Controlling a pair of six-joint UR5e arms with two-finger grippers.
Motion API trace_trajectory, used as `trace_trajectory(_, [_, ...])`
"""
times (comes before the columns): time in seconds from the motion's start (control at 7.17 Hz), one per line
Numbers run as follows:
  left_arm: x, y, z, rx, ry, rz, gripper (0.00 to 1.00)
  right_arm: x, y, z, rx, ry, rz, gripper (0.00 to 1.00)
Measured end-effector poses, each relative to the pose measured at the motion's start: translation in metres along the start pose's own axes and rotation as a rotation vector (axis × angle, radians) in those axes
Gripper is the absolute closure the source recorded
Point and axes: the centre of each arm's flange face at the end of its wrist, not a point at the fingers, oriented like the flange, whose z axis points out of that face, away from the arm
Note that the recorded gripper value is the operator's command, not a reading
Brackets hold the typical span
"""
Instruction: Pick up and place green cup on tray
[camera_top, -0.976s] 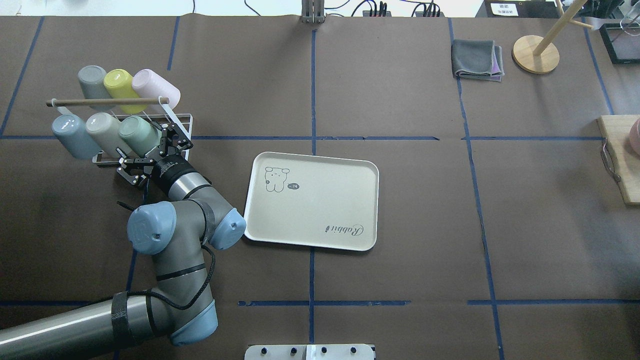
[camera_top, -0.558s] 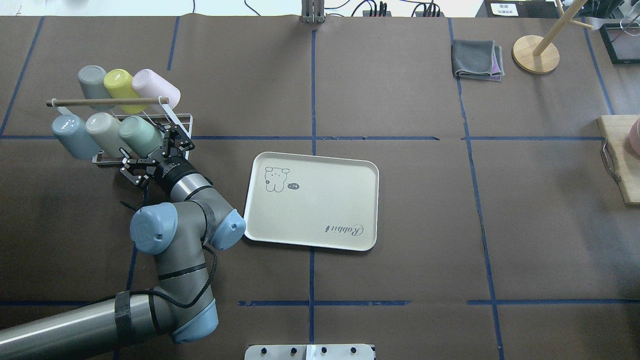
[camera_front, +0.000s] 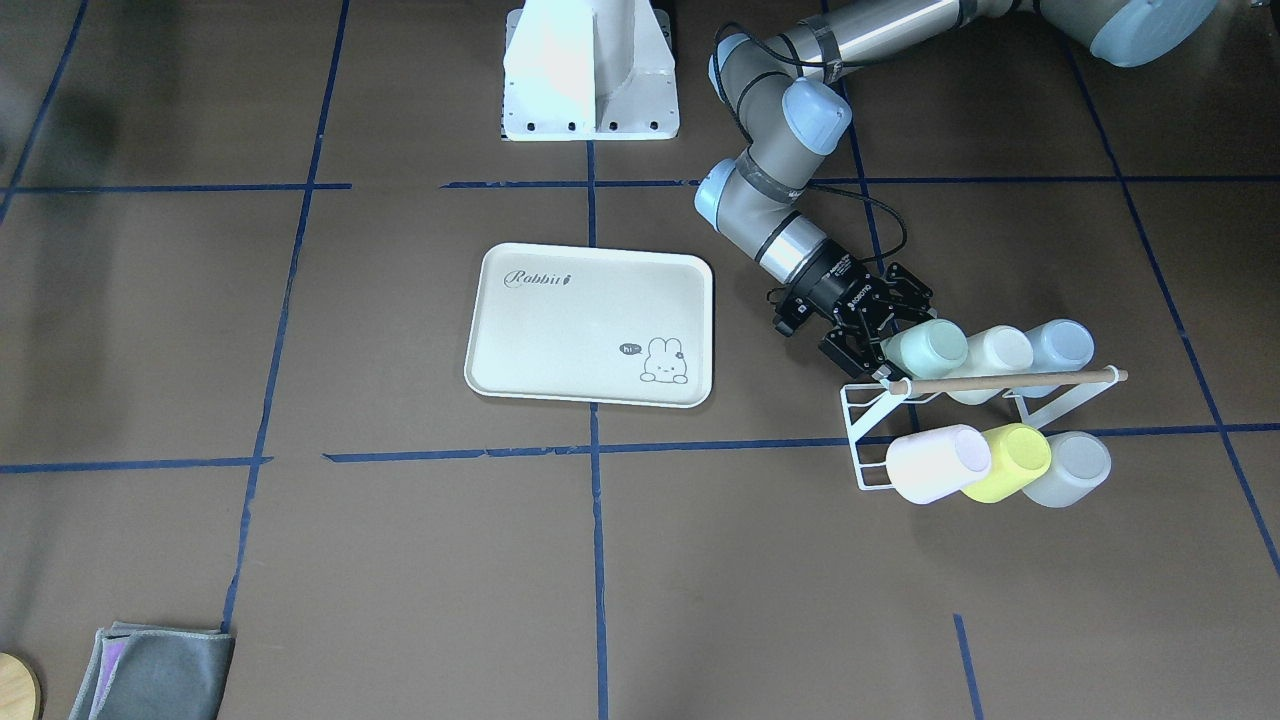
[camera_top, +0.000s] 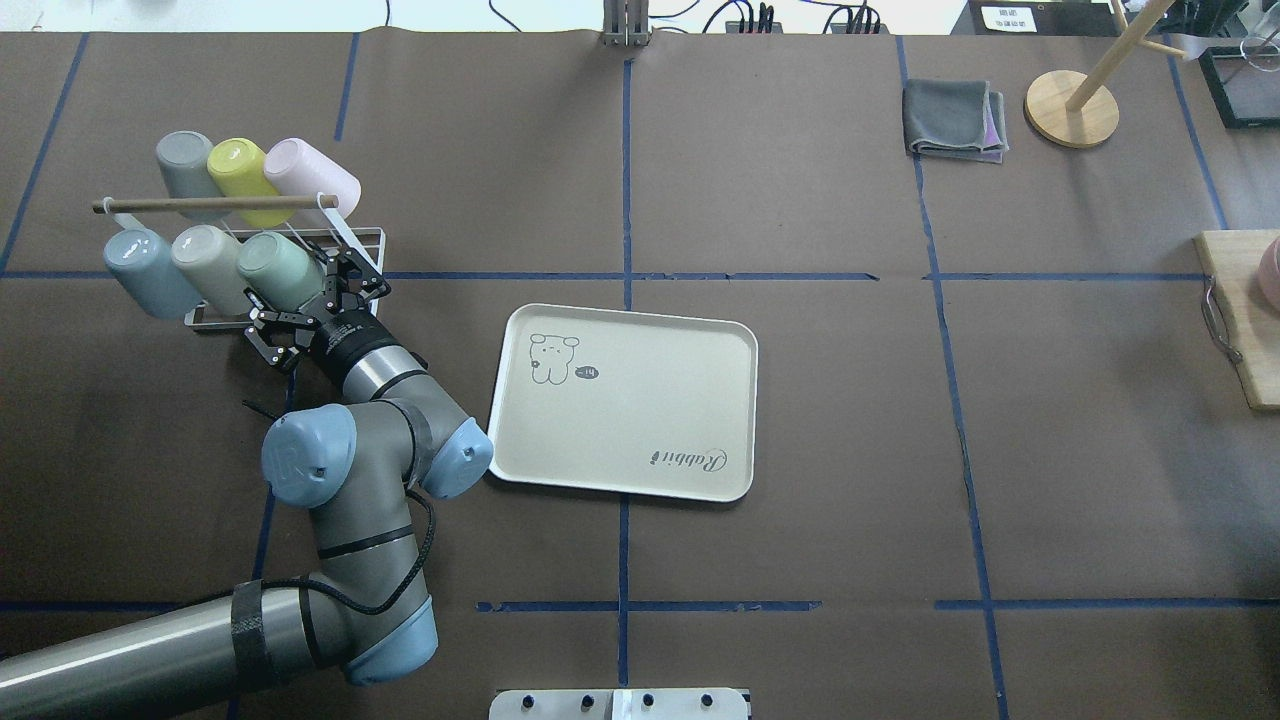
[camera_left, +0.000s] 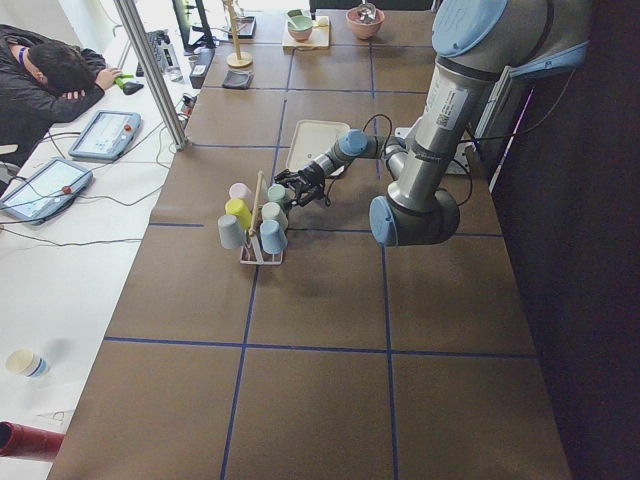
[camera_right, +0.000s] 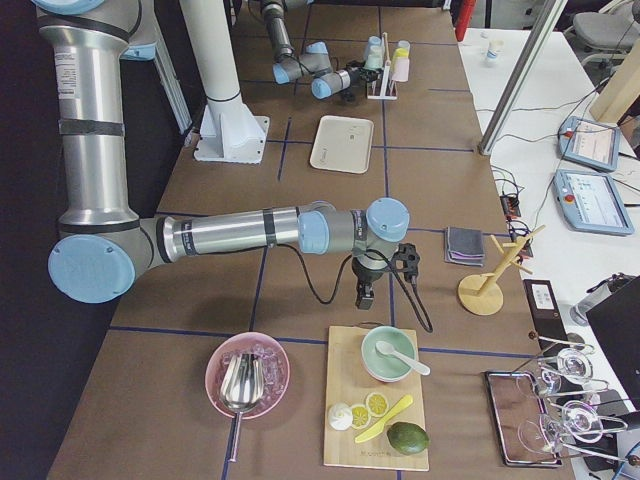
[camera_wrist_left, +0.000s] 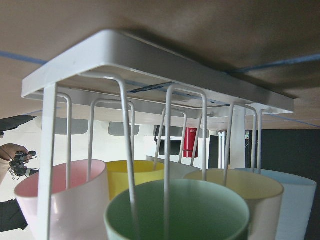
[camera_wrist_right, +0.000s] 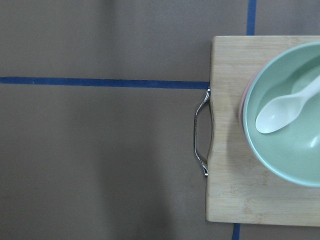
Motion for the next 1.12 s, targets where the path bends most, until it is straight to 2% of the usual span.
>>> trace_trajectory(0.56, [-0.004, 0.013, -0.005, 0.010, -0.006, -0.024, 0.57, 0.000, 0.000, 0.000, 0.000, 0.000, 0.000, 0.00])
trace_trajectory(1.12, [-0.002, 0.018, -0.005, 0.005, -0.005, -0.017, 0.54, 0.001, -0.001, 0.002, -0.003, 0.000, 0.003, 0.00])
